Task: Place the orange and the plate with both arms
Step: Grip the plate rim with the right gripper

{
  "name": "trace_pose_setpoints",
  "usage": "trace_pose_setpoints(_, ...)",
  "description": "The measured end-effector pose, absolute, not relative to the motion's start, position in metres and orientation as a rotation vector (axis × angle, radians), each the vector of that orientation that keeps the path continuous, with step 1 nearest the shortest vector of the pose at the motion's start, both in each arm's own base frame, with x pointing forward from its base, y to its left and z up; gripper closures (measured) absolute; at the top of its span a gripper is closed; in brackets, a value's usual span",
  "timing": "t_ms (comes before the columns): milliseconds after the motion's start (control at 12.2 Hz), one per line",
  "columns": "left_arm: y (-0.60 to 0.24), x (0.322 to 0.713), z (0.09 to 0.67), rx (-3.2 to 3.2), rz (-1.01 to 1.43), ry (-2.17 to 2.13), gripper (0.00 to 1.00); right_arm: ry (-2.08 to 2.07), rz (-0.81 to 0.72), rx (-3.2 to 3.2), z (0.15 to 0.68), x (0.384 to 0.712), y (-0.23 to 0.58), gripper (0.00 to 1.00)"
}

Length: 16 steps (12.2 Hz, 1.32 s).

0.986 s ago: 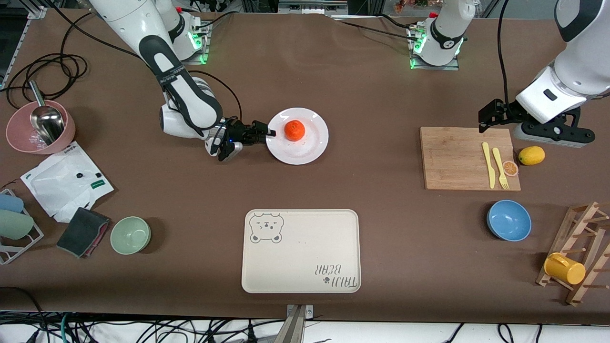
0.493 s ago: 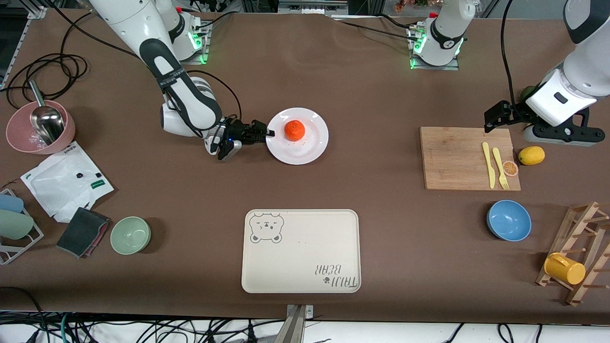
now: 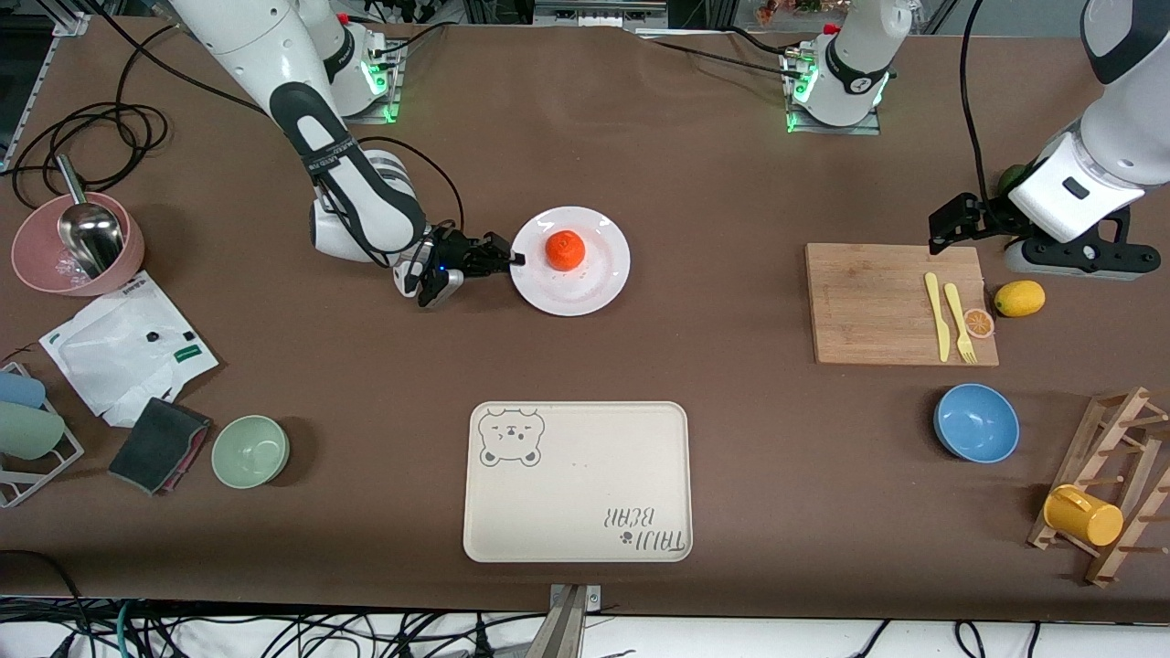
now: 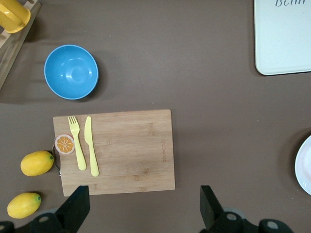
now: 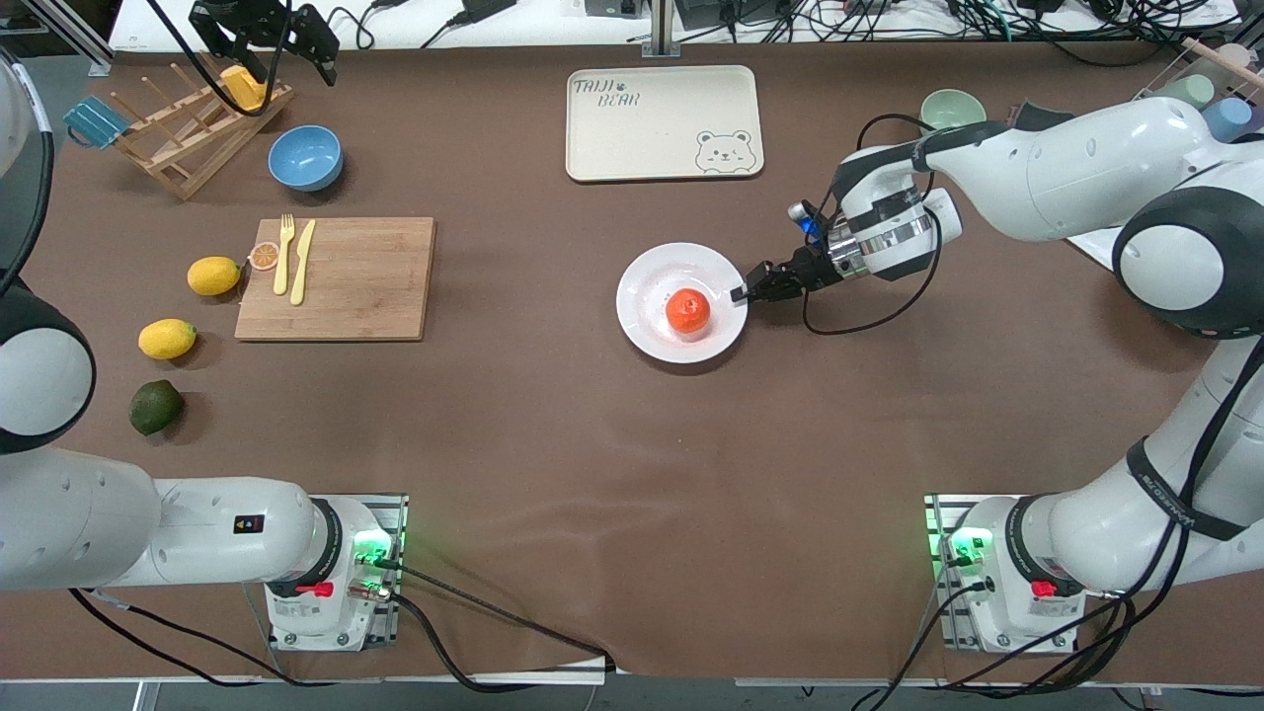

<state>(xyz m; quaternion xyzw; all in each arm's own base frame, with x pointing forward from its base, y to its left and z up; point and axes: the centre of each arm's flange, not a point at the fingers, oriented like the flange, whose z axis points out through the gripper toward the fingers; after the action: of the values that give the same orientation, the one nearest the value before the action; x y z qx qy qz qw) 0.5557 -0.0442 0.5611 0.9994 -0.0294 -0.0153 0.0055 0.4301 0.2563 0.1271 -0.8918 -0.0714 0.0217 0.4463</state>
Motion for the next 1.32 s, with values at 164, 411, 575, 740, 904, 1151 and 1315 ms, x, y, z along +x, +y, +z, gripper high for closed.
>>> trace_pose_setpoints(164,-0.0398,0.5543,0.5598,3.129,-0.073,-0.08,0.0,-0.177,0.053,-2.209,0.1271,0.4301,0.2563,0.8)
trace_pose_setpoints(411,-0.0382,0.5539,0.5593,3.128,-0.081,-0.075,0.0,-0.177,0.053,-2.209,0.127,0.4302,0.2562,0.84)
trace_pose_setpoints(575,-0.0393,0.5537,0.5593,3.126,-0.082,-0.077,0.0,-0.177,0.052,-2.21,0.127,0.4302,0.2561,0.9)
trace_pose_setpoints(740,-0.0394,0.5537,0.5593,3.125,-0.082,-0.077,0.0,-0.176,0.052,-2.21,0.1271,0.4303,0.2561,0.93)
trace_pose_setpoints(904,-0.0394,0.5537,0.5593,3.125,-0.082,-0.077,0.0,-0.173,0.05,-2.206,0.1278,0.4306,0.2566,0.94)
trace_pose_setpoints(1151,-0.0394,0.5537,0.5593,3.125,-0.082,-0.077,0.0,-0.173,0.049,-2.205,0.1285,0.431,0.2569,0.96)
trace_pose_setpoints(1315,-0.0396,0.5537,0.5593,3.125,-0.082,-0.077,0.0,-0.16,0.05,-2.204,0.1292,0.4326,0.2568,0.96)
